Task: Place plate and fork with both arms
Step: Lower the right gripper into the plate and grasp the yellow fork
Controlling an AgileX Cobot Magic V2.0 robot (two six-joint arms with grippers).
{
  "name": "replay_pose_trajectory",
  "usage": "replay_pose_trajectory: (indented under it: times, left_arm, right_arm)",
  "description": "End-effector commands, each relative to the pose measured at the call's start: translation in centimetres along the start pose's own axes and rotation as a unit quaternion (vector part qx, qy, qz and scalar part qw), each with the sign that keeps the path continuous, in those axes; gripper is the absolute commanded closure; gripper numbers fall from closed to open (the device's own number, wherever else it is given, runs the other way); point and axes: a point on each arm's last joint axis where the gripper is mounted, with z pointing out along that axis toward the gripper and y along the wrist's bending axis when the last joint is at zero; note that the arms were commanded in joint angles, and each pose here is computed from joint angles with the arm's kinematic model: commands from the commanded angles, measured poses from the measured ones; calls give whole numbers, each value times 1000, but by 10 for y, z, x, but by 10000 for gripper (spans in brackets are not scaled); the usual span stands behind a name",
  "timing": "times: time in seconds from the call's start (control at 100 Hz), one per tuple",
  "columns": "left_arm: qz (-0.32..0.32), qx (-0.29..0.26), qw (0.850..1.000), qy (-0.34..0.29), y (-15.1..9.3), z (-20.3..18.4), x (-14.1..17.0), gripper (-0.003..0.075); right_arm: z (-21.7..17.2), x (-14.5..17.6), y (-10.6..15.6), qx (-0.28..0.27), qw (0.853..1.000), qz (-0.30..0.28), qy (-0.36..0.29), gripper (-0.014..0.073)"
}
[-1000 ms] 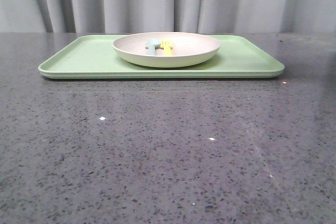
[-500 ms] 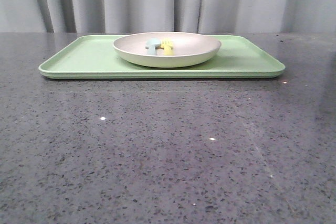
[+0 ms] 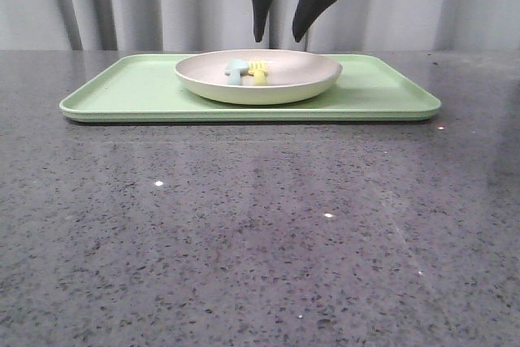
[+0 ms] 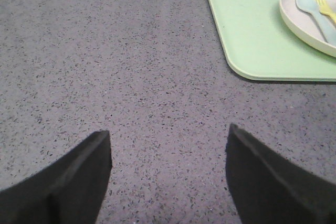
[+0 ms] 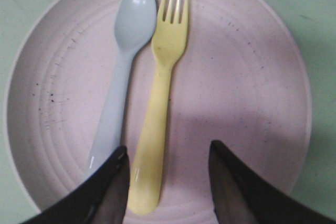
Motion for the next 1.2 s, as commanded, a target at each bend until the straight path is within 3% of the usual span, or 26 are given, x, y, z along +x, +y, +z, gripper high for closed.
replay_pose_trajectory:
  times: [0.0, 1.19]
  left_arm:
    - [-10, 13, 999, -49, -3, -4, -14, 261]
    - [-10, 13, 999, -49, -3, -4, -14, 261]
  right_arm:
    - [-29, -15, 5, -19, 998, -4, -62, 230]
    - [14, -6, 10, -3, 999, -5, -31, 231]
